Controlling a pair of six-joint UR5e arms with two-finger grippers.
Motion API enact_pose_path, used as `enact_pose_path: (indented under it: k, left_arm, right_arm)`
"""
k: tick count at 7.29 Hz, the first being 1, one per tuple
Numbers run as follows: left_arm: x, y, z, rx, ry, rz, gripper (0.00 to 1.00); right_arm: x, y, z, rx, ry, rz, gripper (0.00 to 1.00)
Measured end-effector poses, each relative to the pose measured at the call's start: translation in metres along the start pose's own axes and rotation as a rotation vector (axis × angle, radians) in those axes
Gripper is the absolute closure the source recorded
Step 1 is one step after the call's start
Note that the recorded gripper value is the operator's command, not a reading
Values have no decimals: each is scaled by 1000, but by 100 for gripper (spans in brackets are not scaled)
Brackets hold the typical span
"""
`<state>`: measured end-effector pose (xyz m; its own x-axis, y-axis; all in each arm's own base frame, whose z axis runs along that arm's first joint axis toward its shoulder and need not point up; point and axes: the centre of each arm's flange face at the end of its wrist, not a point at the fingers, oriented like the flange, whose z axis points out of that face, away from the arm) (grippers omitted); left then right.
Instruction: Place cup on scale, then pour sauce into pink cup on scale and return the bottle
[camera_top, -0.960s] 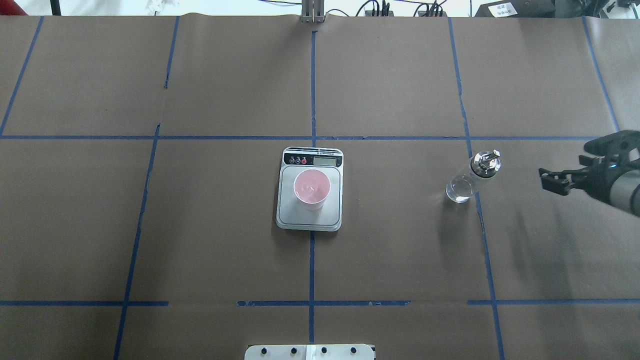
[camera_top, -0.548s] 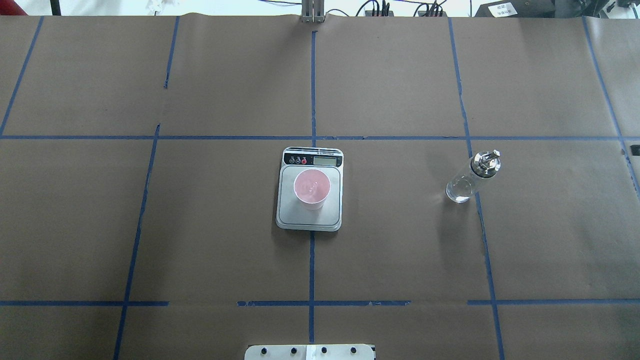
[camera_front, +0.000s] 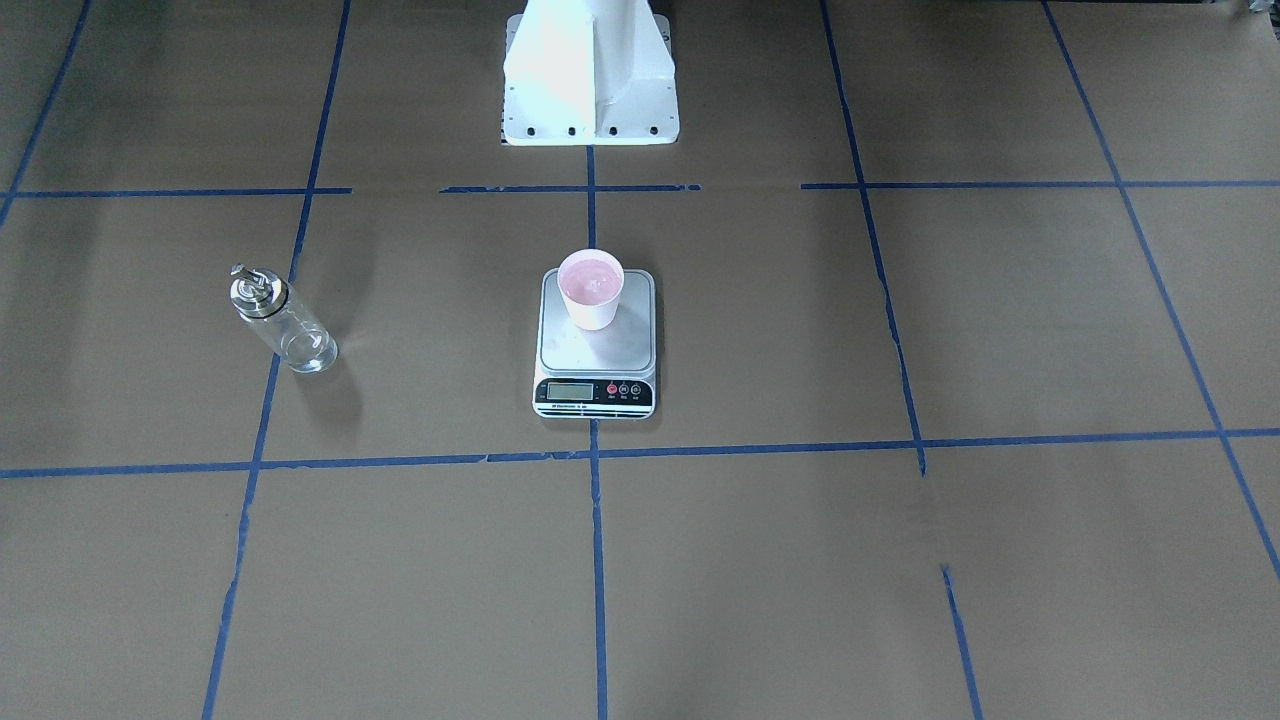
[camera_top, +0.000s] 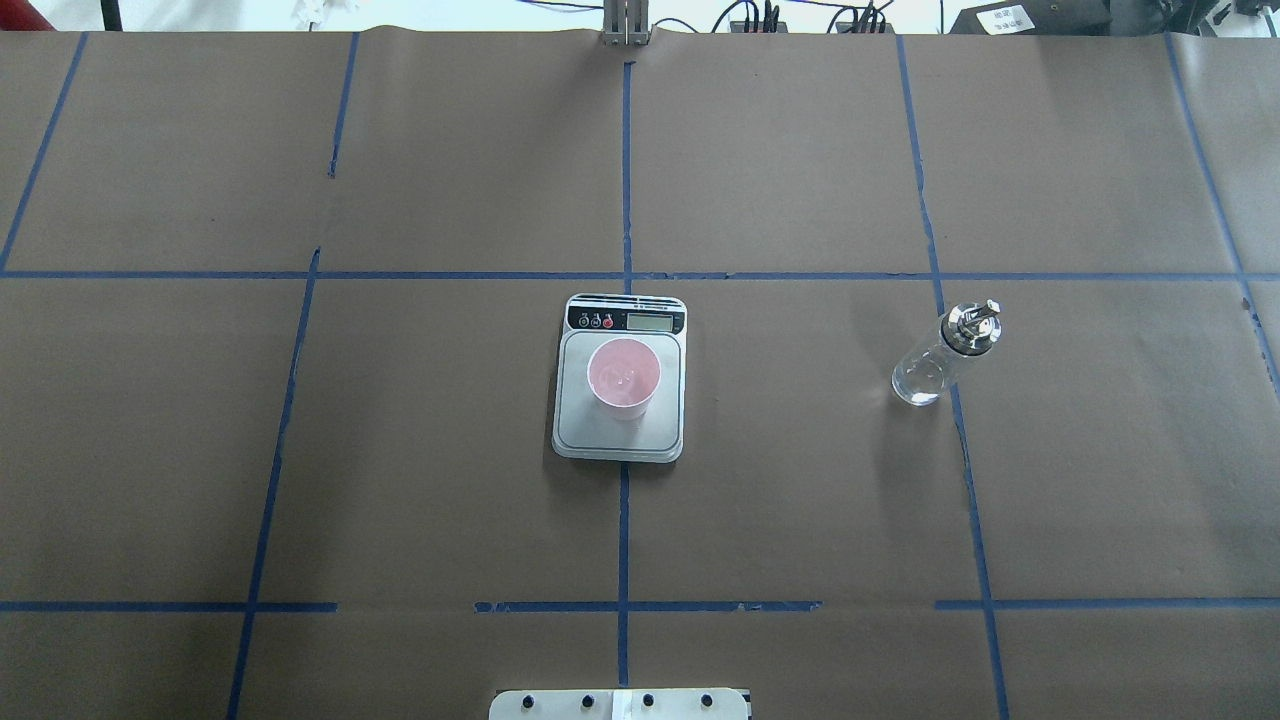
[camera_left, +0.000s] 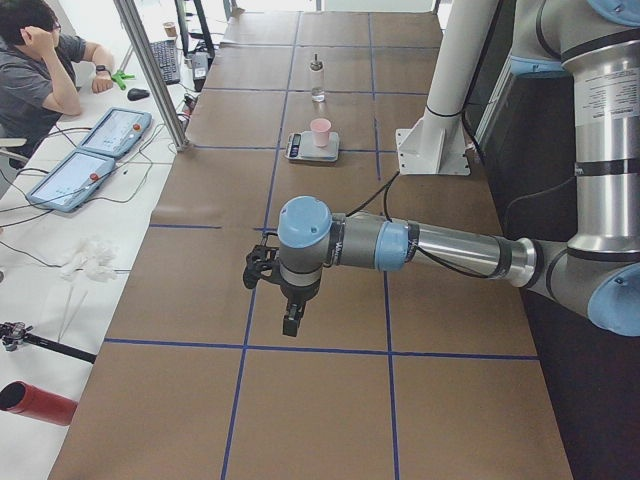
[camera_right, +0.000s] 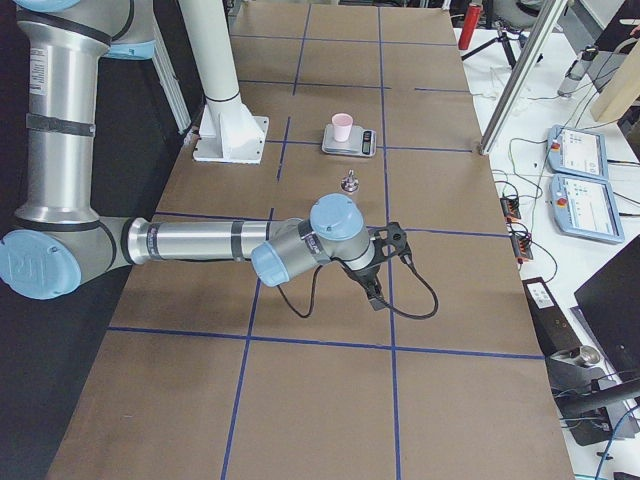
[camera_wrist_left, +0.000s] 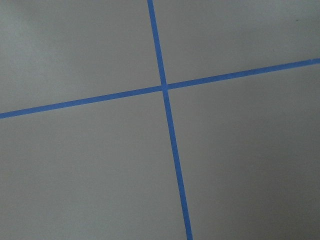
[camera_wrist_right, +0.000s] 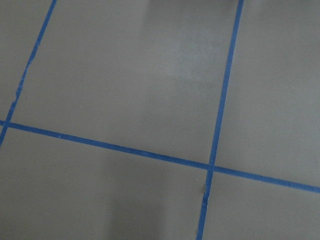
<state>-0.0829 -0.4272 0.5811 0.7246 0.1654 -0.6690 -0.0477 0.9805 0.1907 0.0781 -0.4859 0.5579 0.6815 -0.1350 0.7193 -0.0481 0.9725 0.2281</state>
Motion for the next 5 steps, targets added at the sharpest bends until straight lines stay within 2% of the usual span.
enact_pose_path:
  k: [1,2,4,5]
  left_arm:
    - [-1,0,1,-1,0,-1,0]
    - [-1,0,1,-3,0,-3,0]
    - [-2,1,2,-4,1,-4,0]
    - [-2,1,2,-4,1,-4,0]
  right_arm:
    - [13,15,5,-72,3,88,0]
    - [25,34,14,-117,4,139,0]
    - [38,58,24,-151,14,171,0]
    - [41,62,26,-146,18,155,0]
